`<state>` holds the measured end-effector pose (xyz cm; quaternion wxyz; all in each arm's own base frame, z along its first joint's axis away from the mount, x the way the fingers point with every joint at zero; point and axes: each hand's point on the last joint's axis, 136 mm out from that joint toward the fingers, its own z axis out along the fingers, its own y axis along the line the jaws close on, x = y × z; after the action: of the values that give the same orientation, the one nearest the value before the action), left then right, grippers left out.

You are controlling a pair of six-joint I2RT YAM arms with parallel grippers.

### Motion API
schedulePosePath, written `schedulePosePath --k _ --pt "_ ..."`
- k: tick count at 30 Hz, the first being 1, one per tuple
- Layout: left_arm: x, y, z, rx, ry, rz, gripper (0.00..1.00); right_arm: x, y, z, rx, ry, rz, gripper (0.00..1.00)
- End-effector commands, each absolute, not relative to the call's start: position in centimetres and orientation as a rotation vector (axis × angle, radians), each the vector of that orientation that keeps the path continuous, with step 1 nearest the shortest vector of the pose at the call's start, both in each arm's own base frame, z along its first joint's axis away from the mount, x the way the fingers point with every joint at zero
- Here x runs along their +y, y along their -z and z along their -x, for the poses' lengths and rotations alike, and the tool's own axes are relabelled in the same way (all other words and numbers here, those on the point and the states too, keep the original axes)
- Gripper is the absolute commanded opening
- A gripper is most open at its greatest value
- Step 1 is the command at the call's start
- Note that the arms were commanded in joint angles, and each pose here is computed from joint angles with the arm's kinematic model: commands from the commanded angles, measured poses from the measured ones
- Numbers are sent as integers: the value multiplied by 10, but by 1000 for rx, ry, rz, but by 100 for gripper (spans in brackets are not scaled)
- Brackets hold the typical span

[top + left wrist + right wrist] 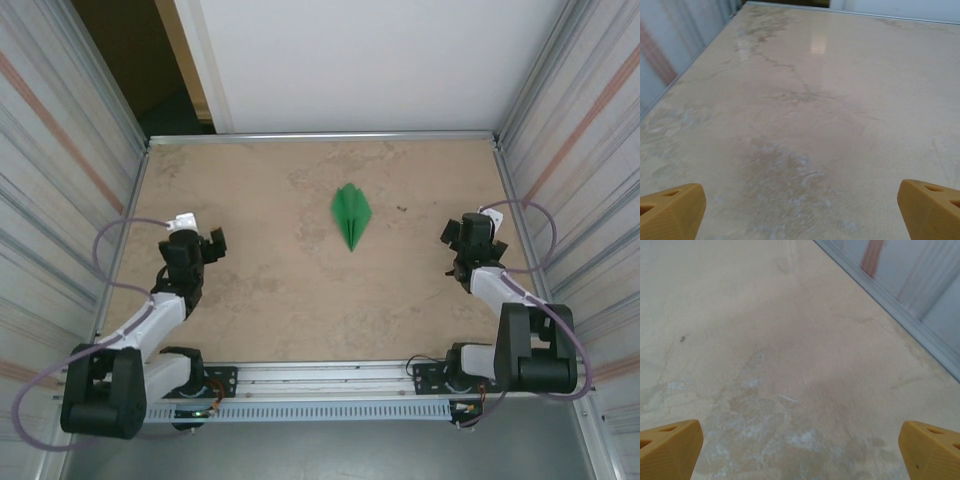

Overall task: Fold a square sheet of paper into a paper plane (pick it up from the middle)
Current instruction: Reset both arms

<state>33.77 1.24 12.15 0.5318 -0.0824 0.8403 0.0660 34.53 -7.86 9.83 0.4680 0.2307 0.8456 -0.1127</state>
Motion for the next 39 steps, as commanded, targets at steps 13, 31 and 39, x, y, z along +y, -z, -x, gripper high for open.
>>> schedulePosePath --k 13,31,39 --pt "-6 -108 -380 1883 -29 -60 99 -33 -89 -390 1956 23 -227 99" --pt "-6 -91 -395 1958 -55 -64 99 -27 -82 -393 1971 36 -191 99" --pt "-7 -90 -396 1967 -51 -69 99 -27 -81 -393 1972 36 -192 99"
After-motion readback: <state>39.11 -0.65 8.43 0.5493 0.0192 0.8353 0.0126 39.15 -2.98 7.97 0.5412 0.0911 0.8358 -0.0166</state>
